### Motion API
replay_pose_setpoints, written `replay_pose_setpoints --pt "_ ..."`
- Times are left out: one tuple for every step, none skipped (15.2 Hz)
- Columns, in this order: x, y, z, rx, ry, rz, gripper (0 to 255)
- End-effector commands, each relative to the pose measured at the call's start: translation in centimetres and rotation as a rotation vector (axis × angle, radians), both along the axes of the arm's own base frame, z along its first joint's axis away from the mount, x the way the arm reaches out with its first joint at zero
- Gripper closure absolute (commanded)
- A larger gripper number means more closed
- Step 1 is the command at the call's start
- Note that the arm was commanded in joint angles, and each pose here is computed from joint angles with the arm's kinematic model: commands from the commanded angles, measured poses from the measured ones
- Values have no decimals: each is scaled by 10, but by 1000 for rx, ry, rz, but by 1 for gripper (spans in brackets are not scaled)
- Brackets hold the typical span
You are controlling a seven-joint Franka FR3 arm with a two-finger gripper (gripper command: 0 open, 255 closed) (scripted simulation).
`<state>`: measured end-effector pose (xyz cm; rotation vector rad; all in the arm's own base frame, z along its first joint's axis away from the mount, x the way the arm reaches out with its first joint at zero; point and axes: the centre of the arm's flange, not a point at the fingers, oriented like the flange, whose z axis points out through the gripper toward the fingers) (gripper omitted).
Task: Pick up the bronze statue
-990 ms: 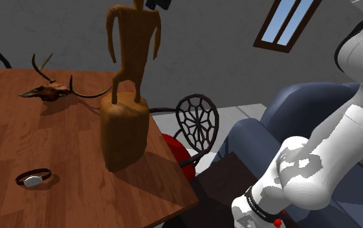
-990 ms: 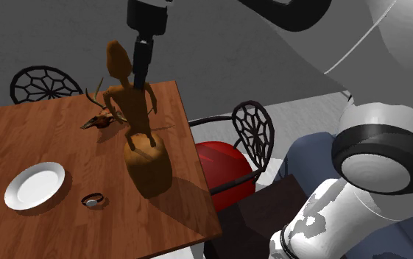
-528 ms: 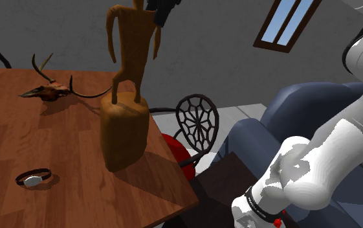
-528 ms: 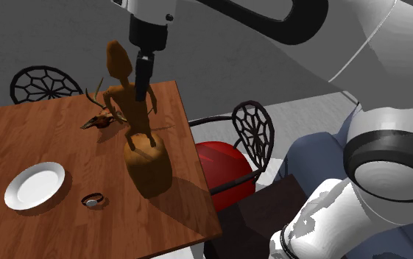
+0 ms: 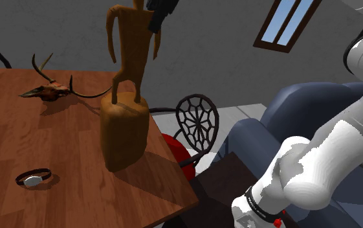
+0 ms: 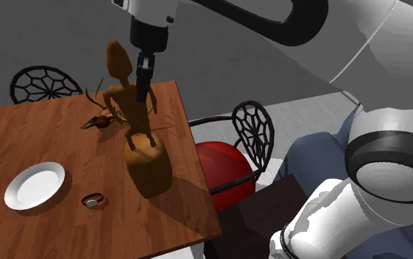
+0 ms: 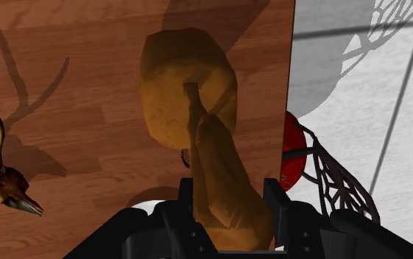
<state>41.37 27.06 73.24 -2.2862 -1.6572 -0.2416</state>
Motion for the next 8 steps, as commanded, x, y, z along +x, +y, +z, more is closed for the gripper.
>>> replay_pose_setpoints --pt "0 0 -1 -1 2 0 255" --pt "0 0 -1 -1 2 0 255" --pt "0 0 -1 -1 2 0 255" --pt "0 0 5 -1 2 0 255" --pt "0 0 10 -1 2 0 255" --pt "0 0 15 -1 2 0 255" --pt "0 0 21 -1 2 0 255" --pt "0 0 26 -1 2 0 255"
